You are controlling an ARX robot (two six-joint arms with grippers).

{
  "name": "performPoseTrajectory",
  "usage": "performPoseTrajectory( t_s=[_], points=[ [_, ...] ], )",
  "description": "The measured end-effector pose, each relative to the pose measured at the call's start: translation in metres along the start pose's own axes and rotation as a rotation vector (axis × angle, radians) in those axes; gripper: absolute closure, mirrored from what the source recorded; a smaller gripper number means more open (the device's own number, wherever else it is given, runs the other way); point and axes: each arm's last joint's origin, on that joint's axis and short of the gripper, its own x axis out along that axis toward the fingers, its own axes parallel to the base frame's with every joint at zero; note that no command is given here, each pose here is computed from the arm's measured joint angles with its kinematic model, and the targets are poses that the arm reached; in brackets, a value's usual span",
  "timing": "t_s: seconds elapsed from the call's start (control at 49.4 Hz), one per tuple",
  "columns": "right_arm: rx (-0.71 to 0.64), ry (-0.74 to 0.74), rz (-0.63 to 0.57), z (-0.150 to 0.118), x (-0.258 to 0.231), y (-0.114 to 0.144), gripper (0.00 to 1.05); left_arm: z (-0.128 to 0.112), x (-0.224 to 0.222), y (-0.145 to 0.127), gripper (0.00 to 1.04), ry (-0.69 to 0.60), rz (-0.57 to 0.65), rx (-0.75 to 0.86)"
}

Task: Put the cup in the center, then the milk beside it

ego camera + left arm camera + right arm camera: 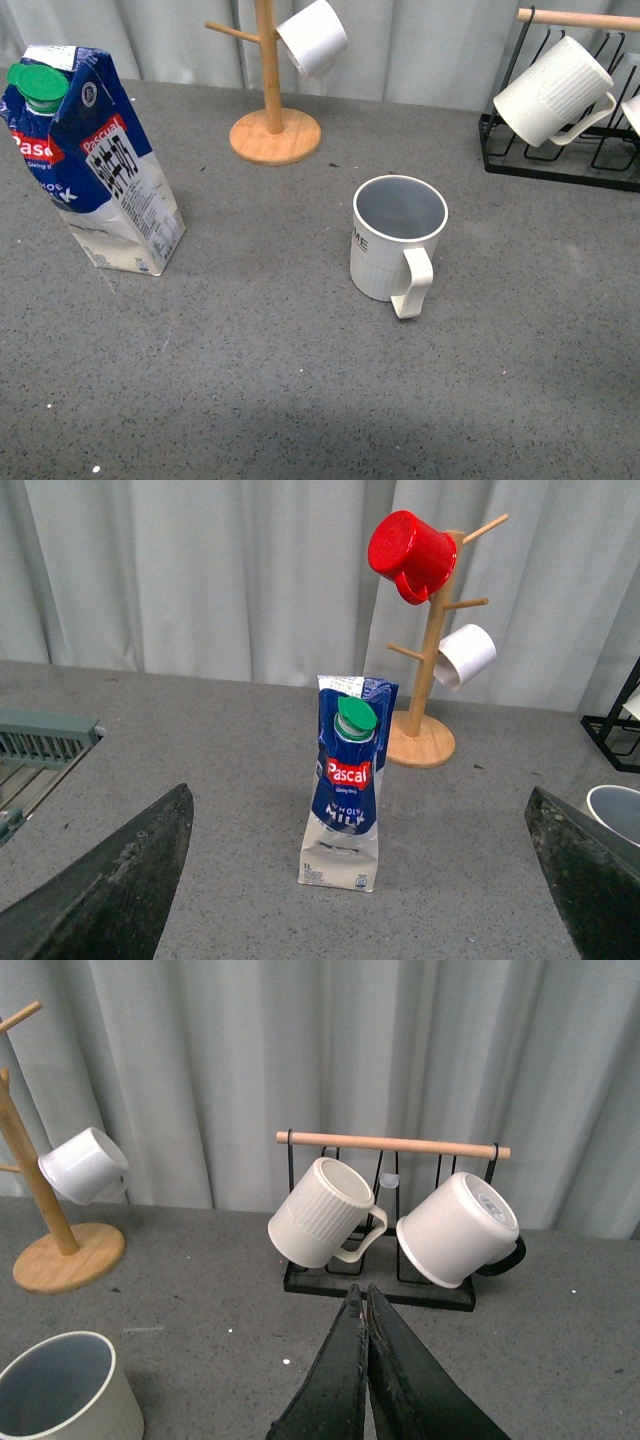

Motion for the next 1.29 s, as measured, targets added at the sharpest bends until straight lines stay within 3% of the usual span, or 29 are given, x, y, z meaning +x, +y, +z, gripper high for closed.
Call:
performPoseTrajectory(
  t_s=[0.202,1.295],
  points=[
    [0.000,0.006,0.003,-0.012,-0.015,0.000,1.04,0.000,0.000,0.000,0.07,0.000,0.000,0.000],
    [0.000,-0.024,0.004,-0.005,-0.057,0.000,1.04,0.000,0.000,0.000,0.07,0.000,0.000,0.000]
  ],
)
